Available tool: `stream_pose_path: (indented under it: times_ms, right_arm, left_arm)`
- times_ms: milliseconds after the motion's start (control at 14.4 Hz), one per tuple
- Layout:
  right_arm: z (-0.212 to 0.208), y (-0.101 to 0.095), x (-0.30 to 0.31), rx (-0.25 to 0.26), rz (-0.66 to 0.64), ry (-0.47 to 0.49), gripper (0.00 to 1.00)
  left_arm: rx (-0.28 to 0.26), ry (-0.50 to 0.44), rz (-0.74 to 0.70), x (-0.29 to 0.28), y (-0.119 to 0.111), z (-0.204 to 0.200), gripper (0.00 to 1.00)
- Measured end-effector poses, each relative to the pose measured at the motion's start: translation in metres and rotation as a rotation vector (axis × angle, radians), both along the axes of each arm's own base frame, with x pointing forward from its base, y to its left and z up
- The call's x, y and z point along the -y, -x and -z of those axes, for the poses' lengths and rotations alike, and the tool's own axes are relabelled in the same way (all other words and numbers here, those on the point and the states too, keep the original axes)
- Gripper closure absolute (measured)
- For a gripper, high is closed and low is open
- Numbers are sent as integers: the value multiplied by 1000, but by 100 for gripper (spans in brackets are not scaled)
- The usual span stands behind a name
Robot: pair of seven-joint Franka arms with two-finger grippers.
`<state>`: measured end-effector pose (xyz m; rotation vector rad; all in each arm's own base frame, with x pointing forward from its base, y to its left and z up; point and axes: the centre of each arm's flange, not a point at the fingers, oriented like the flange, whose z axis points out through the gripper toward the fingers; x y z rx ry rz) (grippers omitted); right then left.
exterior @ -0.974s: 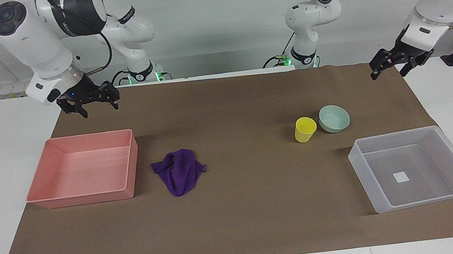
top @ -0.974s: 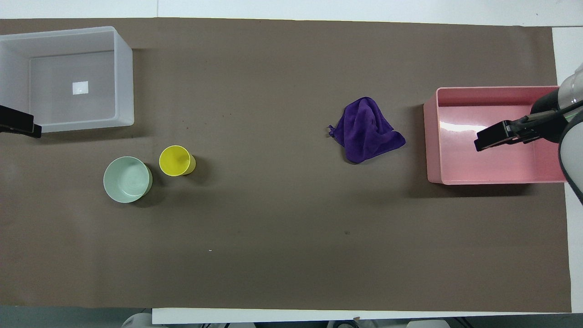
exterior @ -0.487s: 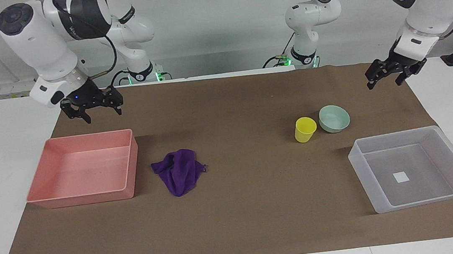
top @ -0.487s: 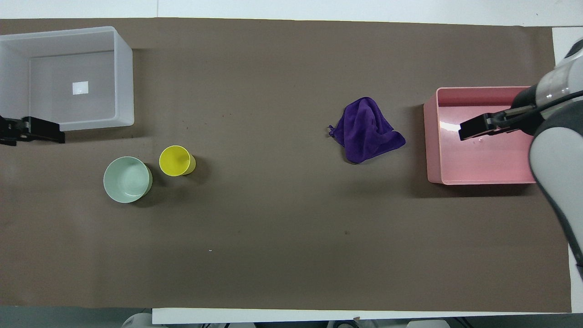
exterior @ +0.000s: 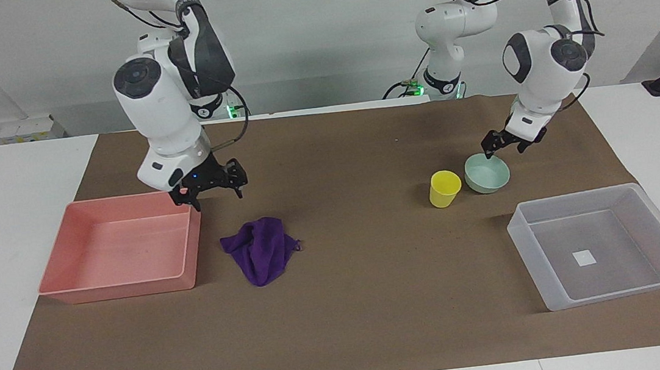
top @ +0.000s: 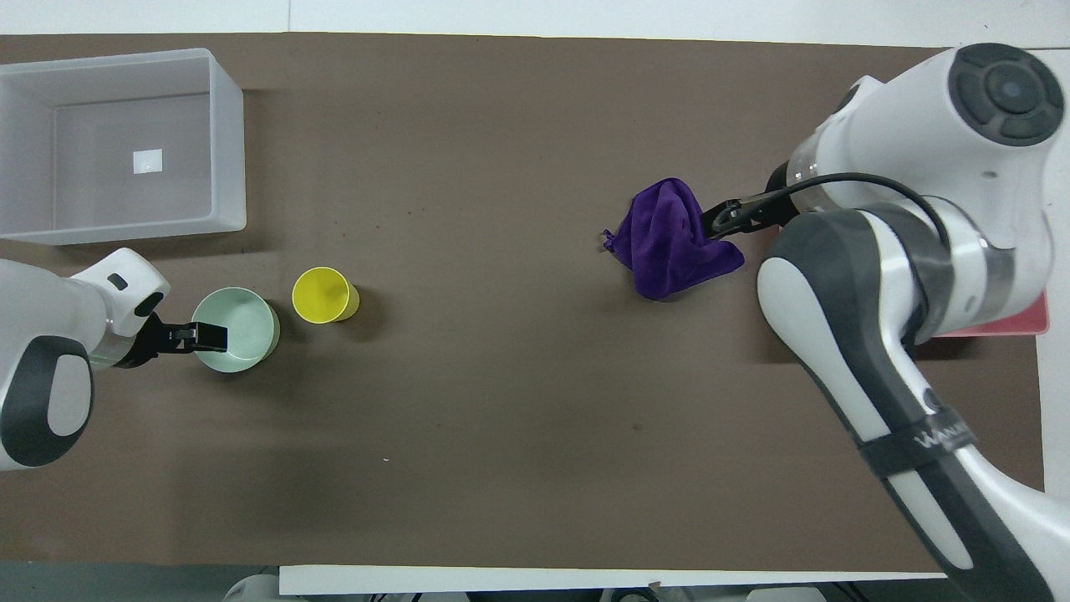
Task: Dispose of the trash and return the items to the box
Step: 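Lift the green cup with the left gripper while the right gripper grasps the cloth, then place the cup in the clear box while the right gripper drops the cloth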
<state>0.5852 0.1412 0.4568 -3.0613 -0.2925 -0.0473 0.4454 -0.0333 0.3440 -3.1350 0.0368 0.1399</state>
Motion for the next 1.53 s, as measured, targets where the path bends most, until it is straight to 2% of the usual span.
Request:
stream_pose_path:
  times_ms: [70,139,209,348,417,557,626,765,974,1113,1183,1322,1530]
  right_arm:
    - [16,-4,-7,12,-5,-3,1]
    - [31,-7,-12,21,-9,-6,1]
    - [45,-9,-17,25,-14,-7,1]
    - [75,-10,-25,16,-23,-7,2]
    - [89,-11,-28,10,-25,-6,3]
    - [115,-8,-33,-5,-31,-2,6]
    - [124,-6,-34,-14,-33,0,12]
    - [128,-4,-33,-22,-30,2,37]
    - [125,-2,-33,-42,-10,7,70]
    - [119,3,-32,-74,-11,15,89]
    - [110,4,-29,-83,-8,18,97]
    - [83,5,-22,-87,-1,21,97]
    - [29,11,-12,-89,9,25,97]
  left_arm:
    - [-5,-3,-23,6,2,9,2]
    - [-13,-7,-44,15,3,15,12]
    - [-18,-10,-54,24,4,19,27]
    - [-25,-13,-60,32,5,23,49]
    - [-25,-13,-62,32,5,23,63]
    - [-19,-12,-67,32,3,22,84]
    - [-8,-8,-68,33,-1,15,95]
    - [1,-6,-64,34,-20,-12,96]
    - [-8,-1,-49,35,-56,-95,96]
    - [29,8,-58,25,-79,-155,96]
    - [59,15,-75,13,-93,-173,96]
    - [113,28,-121,-17,-120,-175,96]
    - [169,40,-166,-51,-171,-141,96]
